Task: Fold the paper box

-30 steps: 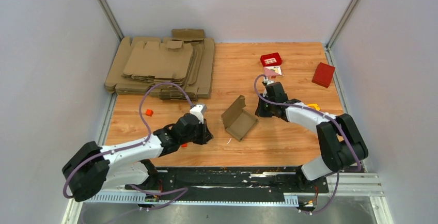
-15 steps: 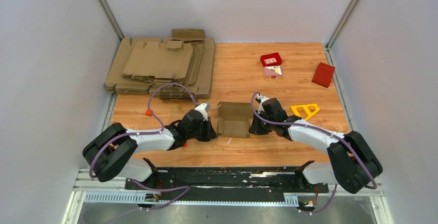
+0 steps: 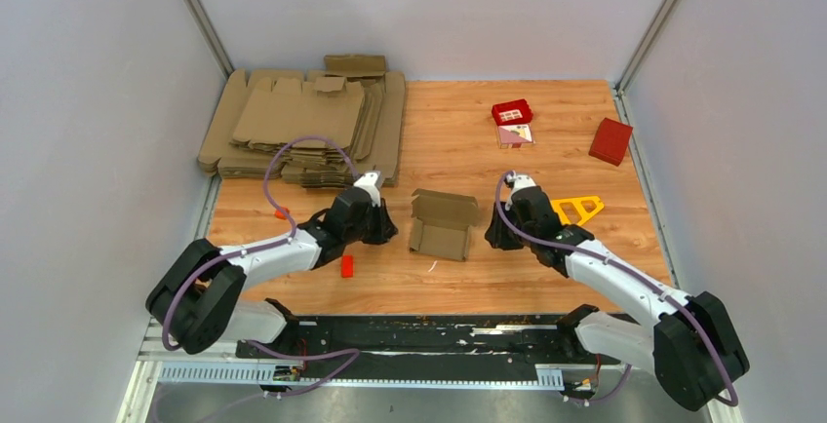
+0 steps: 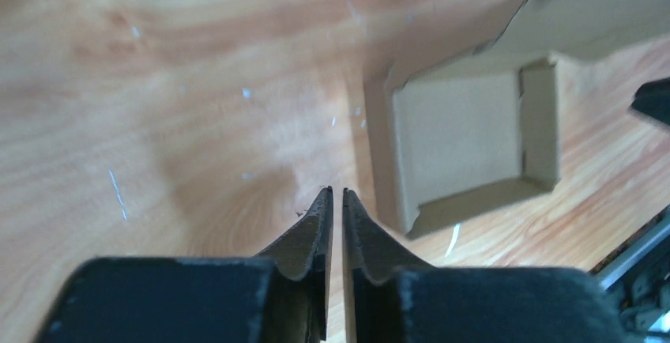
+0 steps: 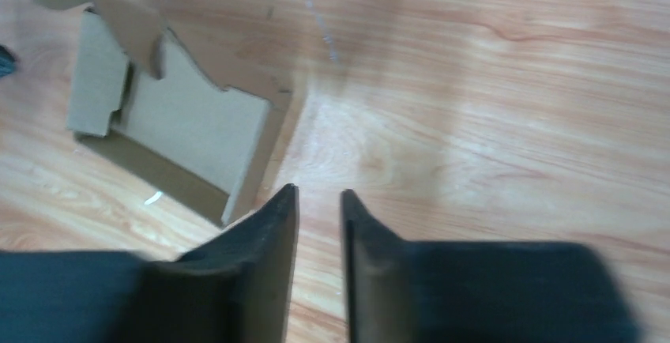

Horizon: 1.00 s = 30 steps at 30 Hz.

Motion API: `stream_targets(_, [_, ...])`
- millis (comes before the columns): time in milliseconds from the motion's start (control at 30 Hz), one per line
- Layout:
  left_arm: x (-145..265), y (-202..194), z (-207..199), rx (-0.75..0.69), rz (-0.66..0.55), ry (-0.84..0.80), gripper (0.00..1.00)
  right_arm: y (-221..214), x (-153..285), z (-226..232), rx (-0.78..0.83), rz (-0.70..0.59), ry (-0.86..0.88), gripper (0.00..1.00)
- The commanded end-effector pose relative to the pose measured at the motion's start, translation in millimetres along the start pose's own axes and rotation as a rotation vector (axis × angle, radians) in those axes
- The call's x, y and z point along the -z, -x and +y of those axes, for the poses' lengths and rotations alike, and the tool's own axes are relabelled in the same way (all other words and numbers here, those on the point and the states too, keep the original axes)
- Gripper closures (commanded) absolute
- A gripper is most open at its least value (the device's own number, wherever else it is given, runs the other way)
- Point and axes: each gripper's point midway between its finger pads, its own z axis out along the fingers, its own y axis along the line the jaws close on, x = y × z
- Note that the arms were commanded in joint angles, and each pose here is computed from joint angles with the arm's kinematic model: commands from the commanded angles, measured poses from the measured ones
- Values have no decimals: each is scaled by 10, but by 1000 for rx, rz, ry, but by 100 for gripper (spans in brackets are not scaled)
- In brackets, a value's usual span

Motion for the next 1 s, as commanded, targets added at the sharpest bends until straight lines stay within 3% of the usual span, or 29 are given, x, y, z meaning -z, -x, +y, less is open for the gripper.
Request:
stream_targets(0, [77, 522, -162, -153, -118, -14, 78, 351, 70, -114, -19, -101, -102, 53])
stream_targets(133, [106, 671, -338, -243, -144, -84, 65, 593, 164, -17, 50, -206, -53, 39])
stream_targets(333, [68, 810, -439, -300, -150, -102, 61, 771, 213, 267, 110, -300, 101, 35])
stream_targets(633, [-130, 875, -582, -305, -110, -145, 66, 832, -62, 418, 101, -188, 125, 53])
stream_targets(967, [-248, 899, -552, -261, -91, -110, 71, 818, -121, 500, 65, -165, 127, 80])
